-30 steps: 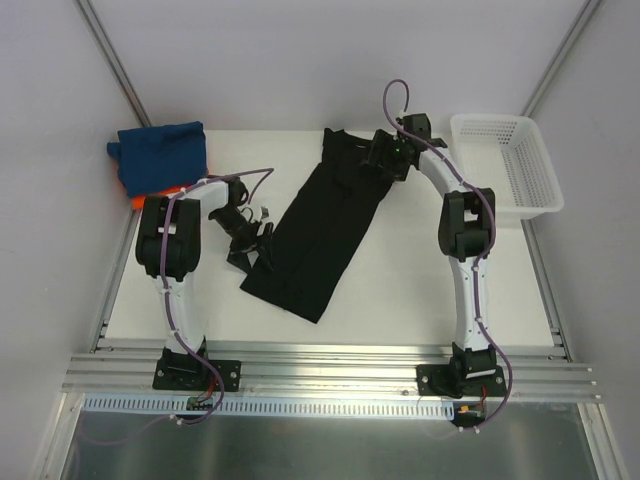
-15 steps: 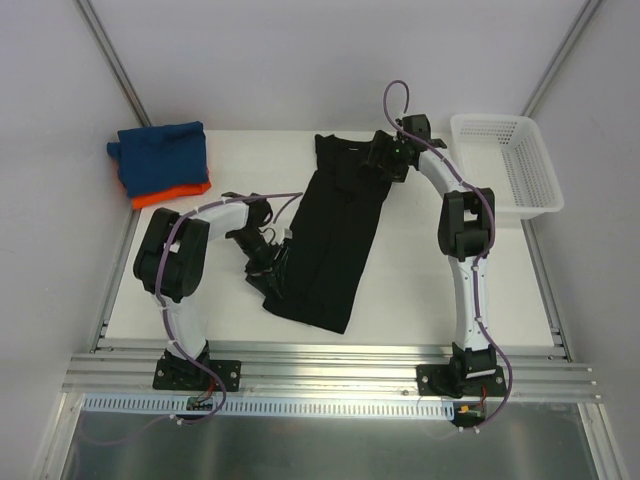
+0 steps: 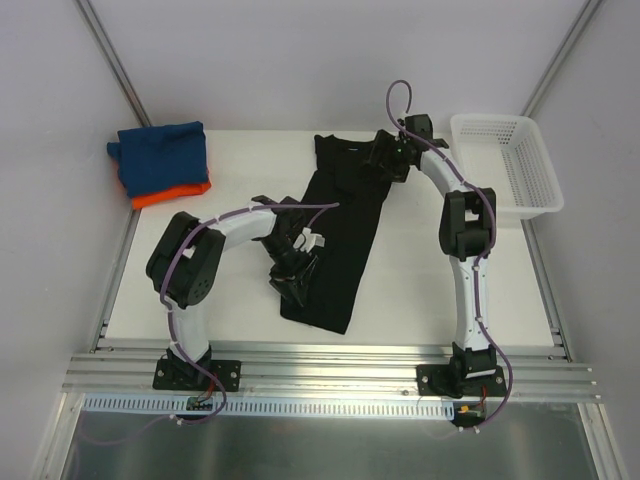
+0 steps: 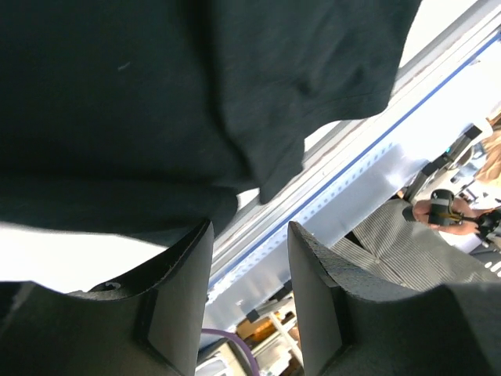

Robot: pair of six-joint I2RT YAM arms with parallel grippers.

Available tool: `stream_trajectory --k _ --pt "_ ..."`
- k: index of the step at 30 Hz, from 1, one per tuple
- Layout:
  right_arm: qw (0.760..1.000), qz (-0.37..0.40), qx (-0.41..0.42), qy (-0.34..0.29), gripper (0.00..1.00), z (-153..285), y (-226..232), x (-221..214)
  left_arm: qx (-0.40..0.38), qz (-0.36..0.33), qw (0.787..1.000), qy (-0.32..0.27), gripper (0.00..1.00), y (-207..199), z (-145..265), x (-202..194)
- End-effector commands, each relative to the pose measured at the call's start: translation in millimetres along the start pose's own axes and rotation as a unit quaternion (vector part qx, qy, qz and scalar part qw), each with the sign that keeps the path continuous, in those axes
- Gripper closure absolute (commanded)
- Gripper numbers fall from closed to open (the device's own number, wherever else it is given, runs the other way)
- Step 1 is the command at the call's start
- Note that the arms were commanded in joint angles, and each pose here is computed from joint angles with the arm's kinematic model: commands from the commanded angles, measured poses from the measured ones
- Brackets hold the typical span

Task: Fold and stack the t-shirts
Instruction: Fold the tshirt

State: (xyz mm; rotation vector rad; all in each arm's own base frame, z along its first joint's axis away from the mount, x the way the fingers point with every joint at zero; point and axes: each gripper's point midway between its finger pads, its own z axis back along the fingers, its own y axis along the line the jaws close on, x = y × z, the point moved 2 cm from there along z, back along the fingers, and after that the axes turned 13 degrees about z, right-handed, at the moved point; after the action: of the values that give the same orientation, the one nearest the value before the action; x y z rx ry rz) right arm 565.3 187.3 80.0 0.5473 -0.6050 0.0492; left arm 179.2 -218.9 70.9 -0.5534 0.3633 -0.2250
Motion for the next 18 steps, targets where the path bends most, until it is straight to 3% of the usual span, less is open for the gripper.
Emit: stream_trajectory --k 1,9,14,18 --pt "0.999 0.01 0.004 -0.03 0.09 18 6 25 -0.017 -0.001 1.0 0.009 0.57 -14 1 -1" --pt "0.997 0.034 -0.001 -0.075 0.09 -9 3 51 -0.004 -0.003 1.0 0.009 0.59 -7 1 -17" --pt "0.997 0.034 0.002 -0.071 0.09 -27 7 43 0.008 -0.006 1.0 -0.003 0.59 -1 10 -27" --pt "0.996 0.051 0.005 -0.076 0.09 -22 15 46 0.023 -0.014 0.999 -0.047 0.59 6 36 -21"
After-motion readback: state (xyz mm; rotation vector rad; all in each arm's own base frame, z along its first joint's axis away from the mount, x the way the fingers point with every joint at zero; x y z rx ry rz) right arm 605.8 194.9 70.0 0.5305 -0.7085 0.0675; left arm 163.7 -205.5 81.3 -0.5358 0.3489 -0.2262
